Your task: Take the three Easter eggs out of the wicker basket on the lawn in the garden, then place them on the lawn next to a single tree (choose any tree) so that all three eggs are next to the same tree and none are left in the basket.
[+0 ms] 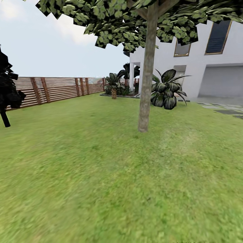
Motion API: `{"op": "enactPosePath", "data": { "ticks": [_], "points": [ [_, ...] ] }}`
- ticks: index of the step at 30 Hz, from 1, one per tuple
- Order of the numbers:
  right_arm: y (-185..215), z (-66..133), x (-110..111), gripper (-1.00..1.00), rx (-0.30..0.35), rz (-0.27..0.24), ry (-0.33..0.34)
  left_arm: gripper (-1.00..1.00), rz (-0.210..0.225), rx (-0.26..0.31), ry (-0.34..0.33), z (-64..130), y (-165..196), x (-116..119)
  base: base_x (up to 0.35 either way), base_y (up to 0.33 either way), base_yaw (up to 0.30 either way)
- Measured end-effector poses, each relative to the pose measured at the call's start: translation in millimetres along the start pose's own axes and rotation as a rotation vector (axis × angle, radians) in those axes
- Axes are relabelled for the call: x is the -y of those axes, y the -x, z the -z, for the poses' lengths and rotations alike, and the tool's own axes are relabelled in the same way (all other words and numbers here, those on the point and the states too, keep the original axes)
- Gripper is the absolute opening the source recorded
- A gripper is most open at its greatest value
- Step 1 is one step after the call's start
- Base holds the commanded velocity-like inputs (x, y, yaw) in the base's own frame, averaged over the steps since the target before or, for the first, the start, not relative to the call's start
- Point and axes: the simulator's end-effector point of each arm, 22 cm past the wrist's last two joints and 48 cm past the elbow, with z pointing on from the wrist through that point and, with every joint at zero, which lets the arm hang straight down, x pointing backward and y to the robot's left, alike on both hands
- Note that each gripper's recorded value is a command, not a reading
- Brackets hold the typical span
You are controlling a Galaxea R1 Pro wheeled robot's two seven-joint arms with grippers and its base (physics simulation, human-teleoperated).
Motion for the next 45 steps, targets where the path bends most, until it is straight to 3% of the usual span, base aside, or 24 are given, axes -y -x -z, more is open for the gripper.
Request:
{"op": "enactPosePath", "data": {
  "ticks": [18, 25, 45],
  "points": [
    [0, 0.0, 0, 1.00, 0.000, 0.000, 0.000, 1.00, -0.008, 0.021, 0.003, 0.1, 10, -3, 0.156, -0.066, -0.300],
    [0, 0.0, 0, 1.00, 0.000, 0.000, 0.001, 1.00, -0.051, 0.025, 0.006, 0.2, 13, -4, 0.279, -0.176, -0.300],
    [0, 0.0, 0, 1.00, -0.001, 0.000, 0.000, 1.00, -0.054, 0.030, 0.007, 0.3, 15, -4, 0.271, -0.190, -0.300]
  ]
}}
